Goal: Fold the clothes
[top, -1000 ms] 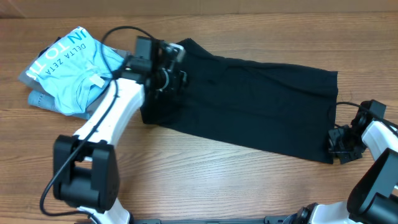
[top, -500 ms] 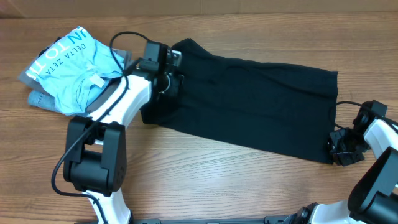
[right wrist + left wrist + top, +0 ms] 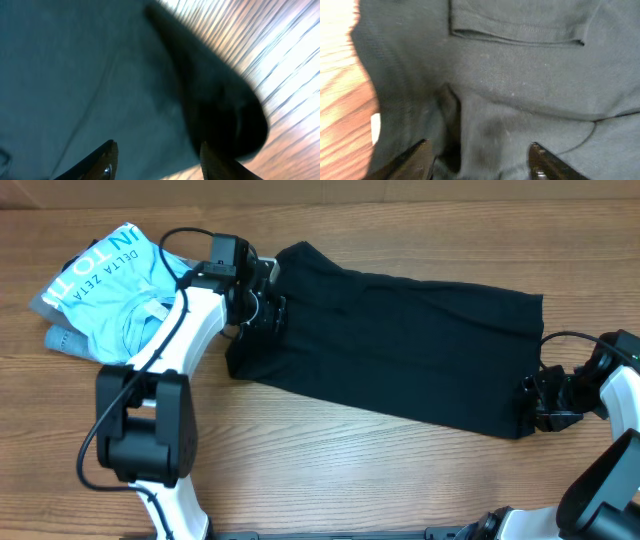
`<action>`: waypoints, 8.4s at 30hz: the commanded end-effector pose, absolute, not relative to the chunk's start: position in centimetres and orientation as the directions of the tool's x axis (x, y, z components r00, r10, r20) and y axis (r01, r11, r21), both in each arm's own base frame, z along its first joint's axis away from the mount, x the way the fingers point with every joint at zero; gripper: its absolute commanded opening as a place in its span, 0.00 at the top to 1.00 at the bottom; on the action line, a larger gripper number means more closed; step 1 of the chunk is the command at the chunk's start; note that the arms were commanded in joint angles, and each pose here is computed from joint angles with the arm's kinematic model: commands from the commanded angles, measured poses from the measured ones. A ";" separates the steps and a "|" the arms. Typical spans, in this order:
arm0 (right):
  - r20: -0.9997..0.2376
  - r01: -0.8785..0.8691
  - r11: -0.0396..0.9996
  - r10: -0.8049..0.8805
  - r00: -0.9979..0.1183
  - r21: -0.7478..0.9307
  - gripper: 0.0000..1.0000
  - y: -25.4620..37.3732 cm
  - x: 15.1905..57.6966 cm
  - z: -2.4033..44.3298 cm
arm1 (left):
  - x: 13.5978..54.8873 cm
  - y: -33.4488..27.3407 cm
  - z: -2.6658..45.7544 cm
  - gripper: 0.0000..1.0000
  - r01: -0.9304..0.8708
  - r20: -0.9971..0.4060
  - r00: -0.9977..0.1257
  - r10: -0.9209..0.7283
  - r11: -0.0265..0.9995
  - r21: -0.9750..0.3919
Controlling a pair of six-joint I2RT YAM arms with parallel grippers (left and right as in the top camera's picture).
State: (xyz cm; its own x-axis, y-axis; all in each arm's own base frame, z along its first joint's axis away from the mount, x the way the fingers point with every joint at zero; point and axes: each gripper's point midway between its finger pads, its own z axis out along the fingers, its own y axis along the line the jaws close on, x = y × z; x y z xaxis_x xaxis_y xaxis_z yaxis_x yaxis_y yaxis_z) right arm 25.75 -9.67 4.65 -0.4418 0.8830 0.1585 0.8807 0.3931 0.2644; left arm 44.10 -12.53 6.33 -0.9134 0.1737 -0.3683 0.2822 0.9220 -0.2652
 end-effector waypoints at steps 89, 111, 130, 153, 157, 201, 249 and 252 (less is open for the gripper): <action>0.071 0.858 0.508 0.856 -0.512 0.075 0.96 -7.0 22.2 -1.1 | 35.6 -7.7 5.1 0.48 0.162 0.054 -0.978 0.200 0.902 -0.400; -0.052 0.890 0.442 0.892 -0.449 -0.113 0.96 -10.3 20.0 -1.2 | 38.5 -3.8 3.0 0.96 0.188 -0.030 -0.982 0.186 0.970 -0.154; -0.040 0.889 0.444 0.892 -0.451 -0.116 0.79 -10.1 19.9 -1.2 | 39.1 -3.4 5.6 0.61 0.183 -0.022 -0.983 0.181 0.974 -0.136; -0.261 0.619 0.689 0.720 -0.643 0.378 0.46 -7.1 29.0 14.8 | 47.3 -18.7 17.6 0.51 0.519 -0.507 -0.811 0.292 0.760 -0.392; -0.281 0.611 0.691 0.719 -0.636 0.386 0.44 -7.3 29.5 15.0 | 48.0 -22.5 14.6 0.49 0.572 -0.516 -0.770 0.375 0.764 -0.299; -0.367 0.611 0.702 0.712 -0.598 0.366 0.41 -9.4 32.1 14.5 | 50.5 -27.7 5.6 0.96 0.601 -0.441 -0.726 0.527 0.799 -0.034; -0.531 0.596 0.743 0.652 -0.541 0.305 0.49 -18.9 48.8 0.8 | 49.9 -26.8 9.4 0.89 0.589 -0.403 -0.742 0.536 0.808 -0.009; -0.525 0.598 0.742 0.654 -0.545 0.303 0.50 -18.9 48.8 0.1 | 49.8 -26.8 9.4 0.89 0.589 -0.401 -0.743 0.537 0.808 -0.009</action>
State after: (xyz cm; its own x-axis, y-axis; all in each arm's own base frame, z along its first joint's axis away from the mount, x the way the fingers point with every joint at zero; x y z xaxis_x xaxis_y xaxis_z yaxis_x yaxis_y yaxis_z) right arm 48.39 -18.74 1.02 -0.5397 0.6530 -0.5313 0.5999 0.7411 0.3015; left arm 49.34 -26.62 7.98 -0.7525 0.5456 -0.3688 0.5892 0.8080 -0.0069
